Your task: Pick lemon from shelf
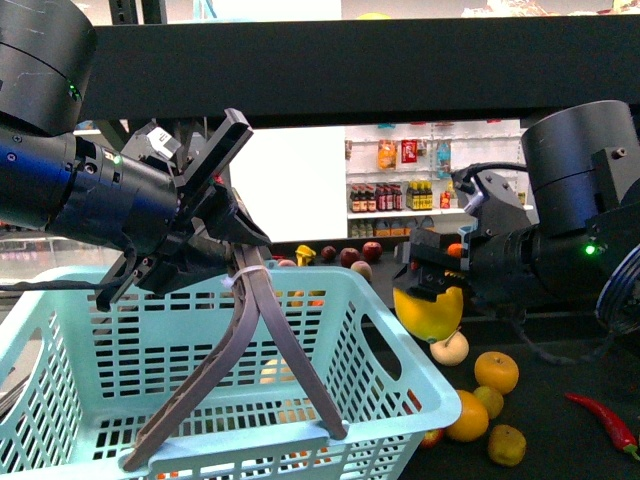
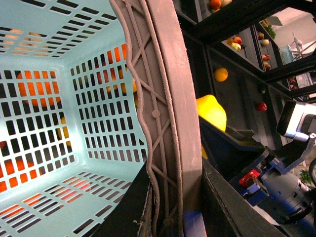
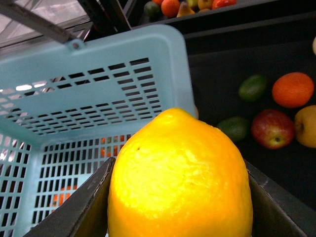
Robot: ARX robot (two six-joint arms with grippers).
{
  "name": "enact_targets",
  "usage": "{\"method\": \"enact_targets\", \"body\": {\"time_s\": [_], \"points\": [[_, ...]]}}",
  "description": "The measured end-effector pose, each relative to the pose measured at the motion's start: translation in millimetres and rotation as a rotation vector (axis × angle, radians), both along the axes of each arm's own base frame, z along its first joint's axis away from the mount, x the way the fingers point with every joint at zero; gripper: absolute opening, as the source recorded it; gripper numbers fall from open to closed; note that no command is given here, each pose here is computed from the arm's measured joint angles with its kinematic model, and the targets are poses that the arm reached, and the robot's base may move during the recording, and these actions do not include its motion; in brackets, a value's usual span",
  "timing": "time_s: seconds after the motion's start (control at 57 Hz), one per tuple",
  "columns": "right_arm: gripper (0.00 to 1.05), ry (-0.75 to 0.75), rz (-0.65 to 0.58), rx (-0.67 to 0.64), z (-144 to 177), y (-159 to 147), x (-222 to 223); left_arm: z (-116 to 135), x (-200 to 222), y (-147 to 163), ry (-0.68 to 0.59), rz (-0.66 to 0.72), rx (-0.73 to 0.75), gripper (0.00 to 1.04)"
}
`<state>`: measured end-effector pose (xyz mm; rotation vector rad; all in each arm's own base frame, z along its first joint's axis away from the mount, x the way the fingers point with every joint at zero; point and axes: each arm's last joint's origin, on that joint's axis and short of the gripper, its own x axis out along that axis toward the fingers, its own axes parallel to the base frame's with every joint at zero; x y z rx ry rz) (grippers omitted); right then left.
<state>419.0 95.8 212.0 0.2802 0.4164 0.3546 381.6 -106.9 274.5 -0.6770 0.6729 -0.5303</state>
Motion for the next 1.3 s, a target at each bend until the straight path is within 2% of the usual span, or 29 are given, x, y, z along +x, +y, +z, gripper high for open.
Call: {"method": "enact_targets", "body": {"time_s": [0.316, 0.596, 0.719, 0.825, 0.877, 0.965, 1.0, 1.105, 1.298], "points": [[0.65, 0.021, 0.088, -0.006, -8, 36, -11, 0, 0, 0, 0.0, 0.0, 0.0, 0.21], [1.04, 0.014, 0.1, 0.013, -14, 37, -12, 0, 0, 0, 0.0, 0.0, -0.001, 0.21], [1.02, -0.015, 0.078, 0.051, -4, 22, -11, -1, 0, -1, 0.002, -0.003, 0.0, 0.21], [1.02, -0.074, 0.008, 0.1, 15, -7, -9, -1, 0, 0, 0.001, 0.002, 0.003, 0.21], [1.02, -0.127, -0.084, 0.107, 27, -31, -6, -1, 0, 0, 0.001, 0.005, 0.004, 0.21], [1.02, -0.157, -0.182, 0.104, 28, -59, -3, -1, 0, 0, 0.002, 0.004, 0.003, 0.21], [1.02, -0.148, -0.24, 0.089, 21, -72, 0, -1, 0, 0, 0.003, 0.002, 0.001, 0.21], [1.02, -0.091, -0.304, 0.054, -11, -89, 5, -1, 0, 0, 0.002, 0.003, 0.002, 0.21], [1.02, 0.099, -0.246, -0.002, -111, -83, 11, -1, 0, -1, 0.003, -0.002, -0.001, 0.21]]}}
